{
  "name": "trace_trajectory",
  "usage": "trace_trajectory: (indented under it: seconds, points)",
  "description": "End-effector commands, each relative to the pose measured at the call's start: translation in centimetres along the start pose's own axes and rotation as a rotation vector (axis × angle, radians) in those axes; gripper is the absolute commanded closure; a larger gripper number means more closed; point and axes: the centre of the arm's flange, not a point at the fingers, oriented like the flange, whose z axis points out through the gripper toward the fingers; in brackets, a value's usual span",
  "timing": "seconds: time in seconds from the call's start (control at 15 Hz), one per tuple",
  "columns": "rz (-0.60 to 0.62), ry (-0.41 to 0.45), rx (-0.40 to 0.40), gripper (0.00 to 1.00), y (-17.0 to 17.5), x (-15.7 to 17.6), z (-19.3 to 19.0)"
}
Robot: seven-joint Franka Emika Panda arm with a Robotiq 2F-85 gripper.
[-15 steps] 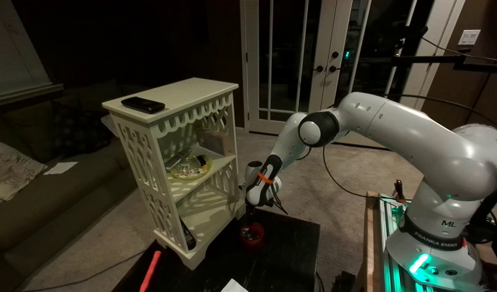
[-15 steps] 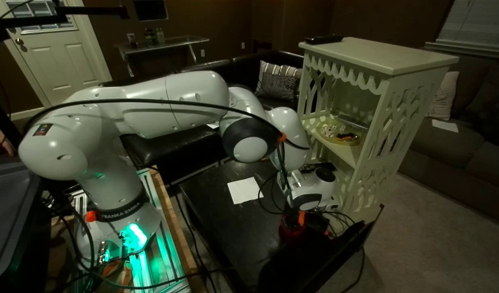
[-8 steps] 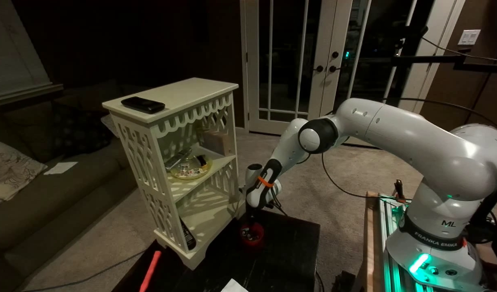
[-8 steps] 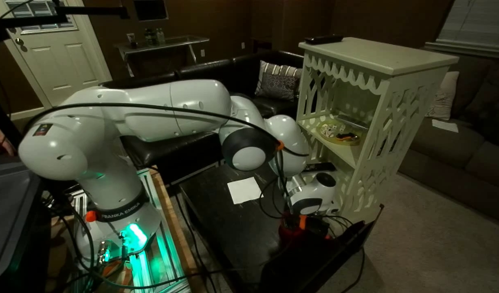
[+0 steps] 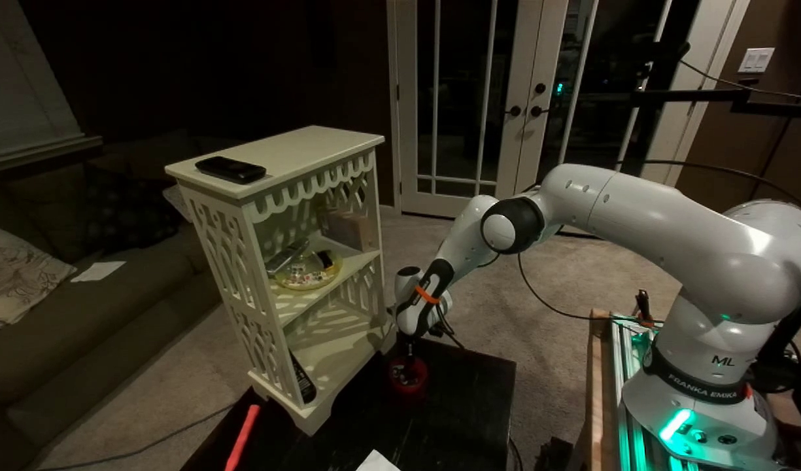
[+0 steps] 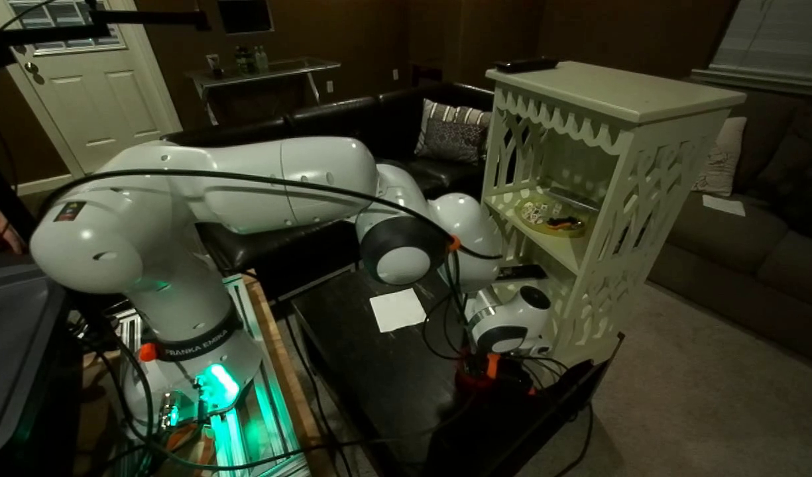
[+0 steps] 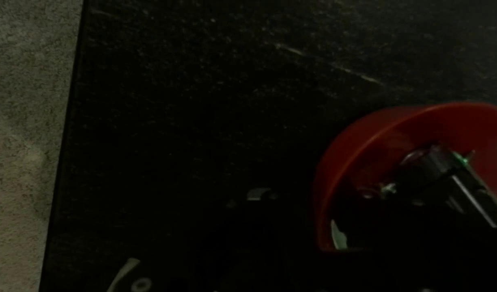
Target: Put the orange bowl on the bottom shelf.
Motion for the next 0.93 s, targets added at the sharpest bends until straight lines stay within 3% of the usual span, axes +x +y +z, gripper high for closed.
trace_trajectory:
  seconds: [0.0, 0.4, 0.73, 0.87]
  points:
    - [-0.014, -0.032, 0.023, 0.99, 0.4, 0.8, 0.1]
    - [0.022, -0.080, 0.094, 0.99, 0.4, 1.2, -1.9]
    - [0.149, -0.191, 0.171, 0.99, -0.3, 1.1, -4.5]
    - [0.201, -0.224, 0.238, 0.99, -0.7, 1.3, -5.9]
